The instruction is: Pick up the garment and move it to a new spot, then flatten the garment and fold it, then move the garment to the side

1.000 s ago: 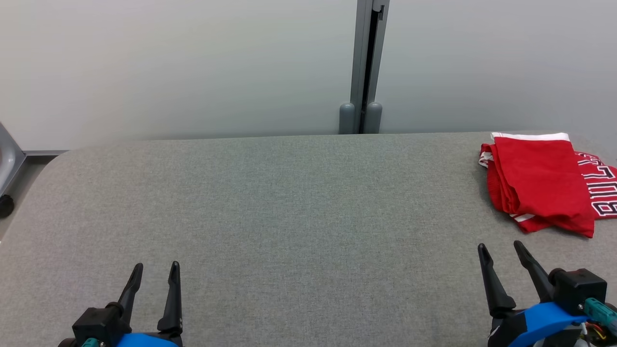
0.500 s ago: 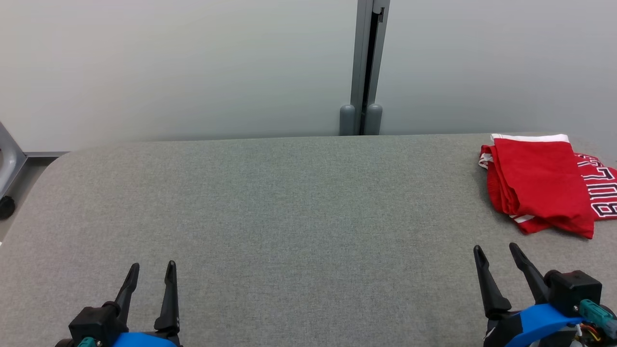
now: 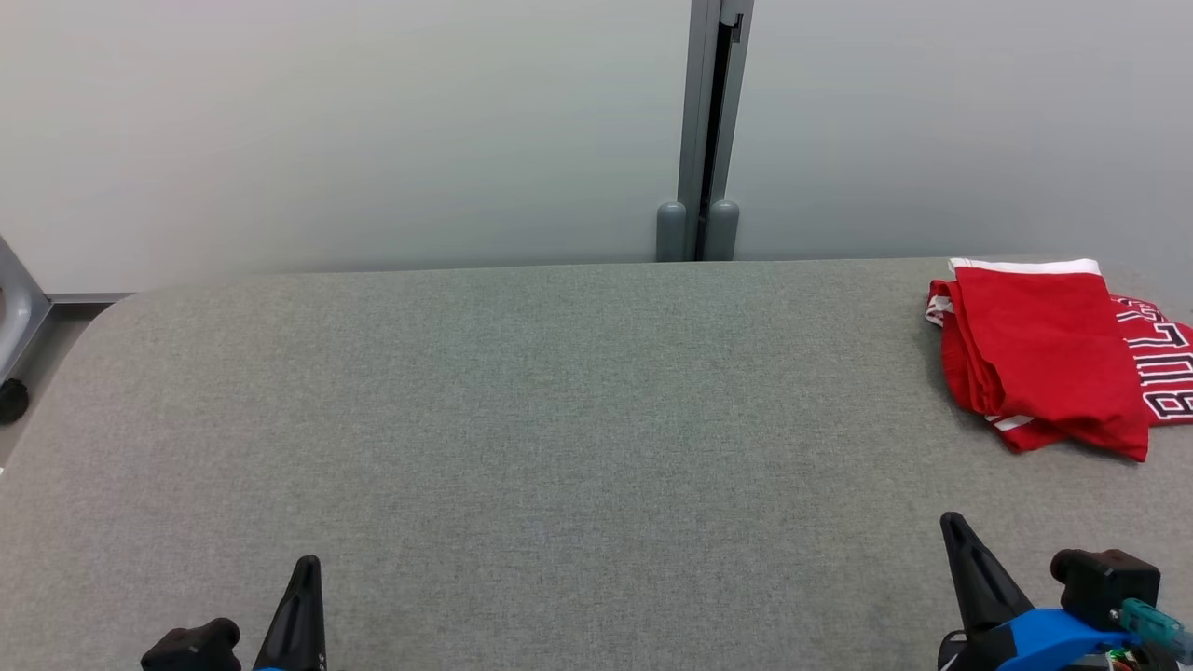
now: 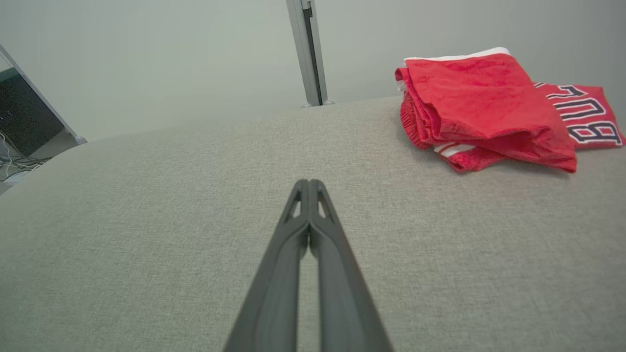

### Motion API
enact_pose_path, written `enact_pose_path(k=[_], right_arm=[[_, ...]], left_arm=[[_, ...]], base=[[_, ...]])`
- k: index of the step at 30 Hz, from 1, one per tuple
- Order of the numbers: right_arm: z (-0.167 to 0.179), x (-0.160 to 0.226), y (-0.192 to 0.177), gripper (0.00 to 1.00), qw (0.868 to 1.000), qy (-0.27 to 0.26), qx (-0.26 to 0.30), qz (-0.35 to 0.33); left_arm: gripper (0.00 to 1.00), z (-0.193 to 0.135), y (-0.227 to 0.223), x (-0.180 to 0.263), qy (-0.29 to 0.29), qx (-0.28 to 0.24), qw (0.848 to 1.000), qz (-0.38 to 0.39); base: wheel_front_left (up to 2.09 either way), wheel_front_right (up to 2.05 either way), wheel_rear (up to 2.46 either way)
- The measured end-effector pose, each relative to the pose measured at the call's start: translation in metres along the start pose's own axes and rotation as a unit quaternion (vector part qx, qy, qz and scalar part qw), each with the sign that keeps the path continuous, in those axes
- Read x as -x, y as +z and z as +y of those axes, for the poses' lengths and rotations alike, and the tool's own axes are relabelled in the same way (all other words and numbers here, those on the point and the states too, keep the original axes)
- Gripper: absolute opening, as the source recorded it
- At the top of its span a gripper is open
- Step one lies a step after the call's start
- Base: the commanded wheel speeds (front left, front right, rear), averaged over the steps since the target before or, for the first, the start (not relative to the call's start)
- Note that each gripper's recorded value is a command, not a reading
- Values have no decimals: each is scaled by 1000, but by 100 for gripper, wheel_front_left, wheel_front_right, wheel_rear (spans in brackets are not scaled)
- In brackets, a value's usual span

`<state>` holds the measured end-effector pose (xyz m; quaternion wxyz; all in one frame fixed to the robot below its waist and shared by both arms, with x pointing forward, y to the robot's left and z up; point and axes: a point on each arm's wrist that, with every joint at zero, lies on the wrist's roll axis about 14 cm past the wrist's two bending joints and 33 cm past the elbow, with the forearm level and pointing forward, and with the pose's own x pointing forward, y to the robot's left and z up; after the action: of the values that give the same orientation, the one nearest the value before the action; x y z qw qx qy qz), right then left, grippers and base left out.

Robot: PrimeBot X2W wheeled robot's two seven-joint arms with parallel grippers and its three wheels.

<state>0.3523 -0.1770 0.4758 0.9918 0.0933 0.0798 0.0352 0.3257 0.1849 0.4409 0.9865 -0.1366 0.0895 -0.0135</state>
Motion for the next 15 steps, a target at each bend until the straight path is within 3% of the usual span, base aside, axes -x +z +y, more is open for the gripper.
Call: enact_pose_path(k=[15], right_arm=[[-4, -3, 2, 0, 991, -4, -136, -8]], left_arm=[[0, 6, 6, -8, 22, 128, 991, 2]], base=[[0, 0, 0]])
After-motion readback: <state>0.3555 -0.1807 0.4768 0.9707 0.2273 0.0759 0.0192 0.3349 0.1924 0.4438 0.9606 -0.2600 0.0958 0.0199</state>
